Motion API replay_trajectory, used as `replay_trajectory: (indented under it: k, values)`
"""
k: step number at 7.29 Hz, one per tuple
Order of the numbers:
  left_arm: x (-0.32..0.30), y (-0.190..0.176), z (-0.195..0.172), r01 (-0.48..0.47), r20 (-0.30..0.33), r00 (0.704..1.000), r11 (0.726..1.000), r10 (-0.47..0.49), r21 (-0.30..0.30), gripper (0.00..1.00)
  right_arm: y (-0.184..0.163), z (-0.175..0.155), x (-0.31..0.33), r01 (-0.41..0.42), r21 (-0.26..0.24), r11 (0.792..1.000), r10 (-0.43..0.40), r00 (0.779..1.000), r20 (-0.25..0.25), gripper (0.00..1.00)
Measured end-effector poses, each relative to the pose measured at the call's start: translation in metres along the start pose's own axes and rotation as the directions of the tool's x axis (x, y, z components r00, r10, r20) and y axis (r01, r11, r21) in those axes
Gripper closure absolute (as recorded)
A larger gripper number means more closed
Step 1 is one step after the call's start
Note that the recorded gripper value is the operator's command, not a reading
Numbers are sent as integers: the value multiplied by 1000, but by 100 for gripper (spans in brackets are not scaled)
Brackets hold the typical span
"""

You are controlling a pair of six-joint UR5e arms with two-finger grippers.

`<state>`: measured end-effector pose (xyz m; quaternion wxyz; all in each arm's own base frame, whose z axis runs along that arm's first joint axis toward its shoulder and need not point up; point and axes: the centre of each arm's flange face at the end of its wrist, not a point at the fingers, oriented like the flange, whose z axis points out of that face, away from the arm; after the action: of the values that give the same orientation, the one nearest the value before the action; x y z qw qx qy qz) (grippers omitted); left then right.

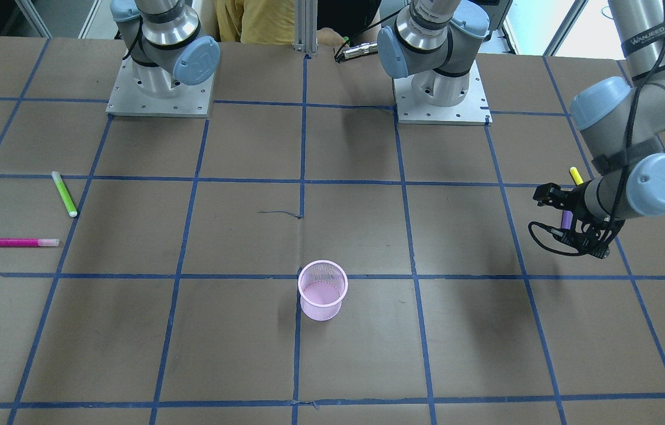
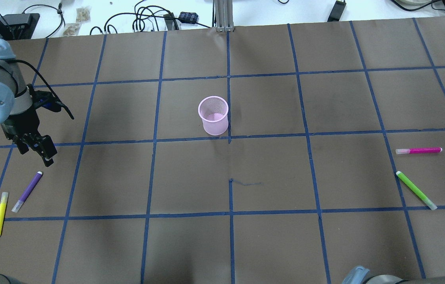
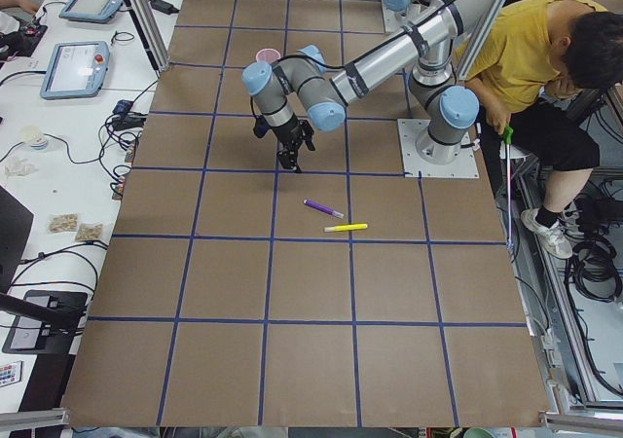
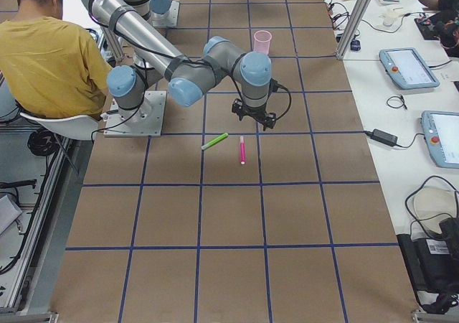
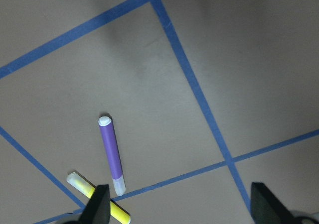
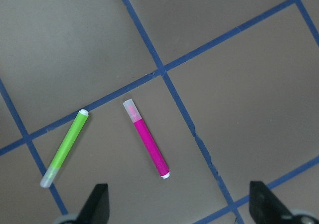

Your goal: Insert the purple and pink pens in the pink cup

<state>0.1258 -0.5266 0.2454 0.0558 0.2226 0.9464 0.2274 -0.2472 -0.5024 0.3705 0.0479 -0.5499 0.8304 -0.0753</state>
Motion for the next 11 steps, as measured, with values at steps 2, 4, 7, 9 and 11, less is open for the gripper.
replay_trajectory:
  k: [2,4,7,9,11]
  values:
    - [-21,-17,34,-11,30,999,1000,11,-12,0,35,44,15,213,116,970,-217,976,21,3]
    - [-45,-21,68,-45,13,999,999,46,-16,0,81,101,31,305,266,914,-316,949,1,5]
    - [-46,-22,90,-73,-19,997,997,72,-37,5,108,164,46,352,437,828,-407,913,36,7]
    - [-47,-20,95,-74,-28,997,996,73,-39,4,112,185,44,376,487,788,-454,890,48,21]
    - [-54,-12,101,-56,-42,998,998,55,-42,22,114,193,41,426,491,760,-508,861,39,22]
